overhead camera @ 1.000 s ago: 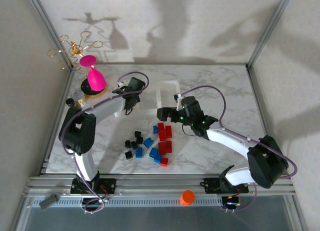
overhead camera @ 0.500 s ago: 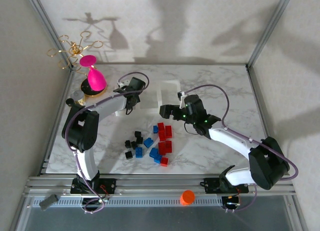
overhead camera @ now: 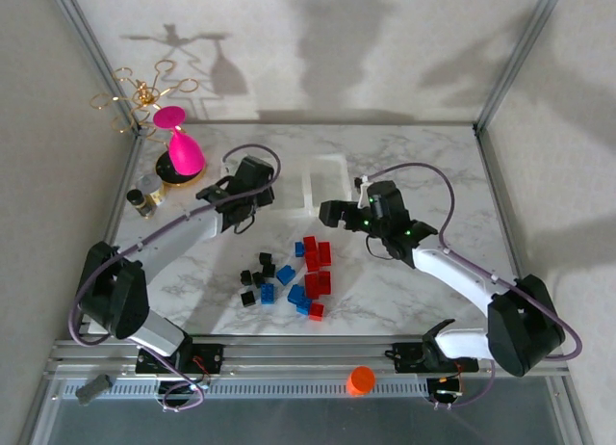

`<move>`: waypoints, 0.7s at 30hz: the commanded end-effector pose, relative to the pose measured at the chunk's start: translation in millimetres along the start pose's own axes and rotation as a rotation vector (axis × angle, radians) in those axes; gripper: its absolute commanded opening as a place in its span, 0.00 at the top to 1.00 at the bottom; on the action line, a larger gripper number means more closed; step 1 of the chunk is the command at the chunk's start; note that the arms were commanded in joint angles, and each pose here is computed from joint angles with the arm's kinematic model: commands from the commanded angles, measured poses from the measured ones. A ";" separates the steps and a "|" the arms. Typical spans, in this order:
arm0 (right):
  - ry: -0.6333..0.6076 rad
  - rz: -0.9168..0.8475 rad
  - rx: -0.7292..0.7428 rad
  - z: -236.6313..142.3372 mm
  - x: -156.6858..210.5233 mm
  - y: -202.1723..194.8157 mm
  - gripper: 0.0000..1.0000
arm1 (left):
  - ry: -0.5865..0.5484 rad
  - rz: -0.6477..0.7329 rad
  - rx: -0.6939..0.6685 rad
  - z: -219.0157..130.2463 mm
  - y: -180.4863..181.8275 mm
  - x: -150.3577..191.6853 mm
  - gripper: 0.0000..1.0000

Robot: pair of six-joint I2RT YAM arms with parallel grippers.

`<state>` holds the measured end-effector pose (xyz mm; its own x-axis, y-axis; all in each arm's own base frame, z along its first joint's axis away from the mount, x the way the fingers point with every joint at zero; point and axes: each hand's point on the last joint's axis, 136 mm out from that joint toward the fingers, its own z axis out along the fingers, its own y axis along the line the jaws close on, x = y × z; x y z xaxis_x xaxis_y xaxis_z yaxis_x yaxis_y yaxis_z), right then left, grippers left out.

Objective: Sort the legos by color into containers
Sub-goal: Place the lego in the container, then pick up the legos from the center of the table.

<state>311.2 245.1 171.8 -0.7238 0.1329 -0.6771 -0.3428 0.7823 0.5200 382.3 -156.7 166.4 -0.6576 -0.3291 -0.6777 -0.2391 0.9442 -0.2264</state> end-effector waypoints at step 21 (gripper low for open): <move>0.150 0.085 0.027 -4.9 69.7 -32.7 0.01 | 0.281 0.135 0.116 -6.4 -57.3 154.1 0.40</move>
<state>271.0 226.1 105.3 -0.8323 0.0884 -0.5473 -0.2633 0.8057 0.5305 288.9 -253.8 85.5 -0.8469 -0.1674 -0.5048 -0.0520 0.9707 -0.2346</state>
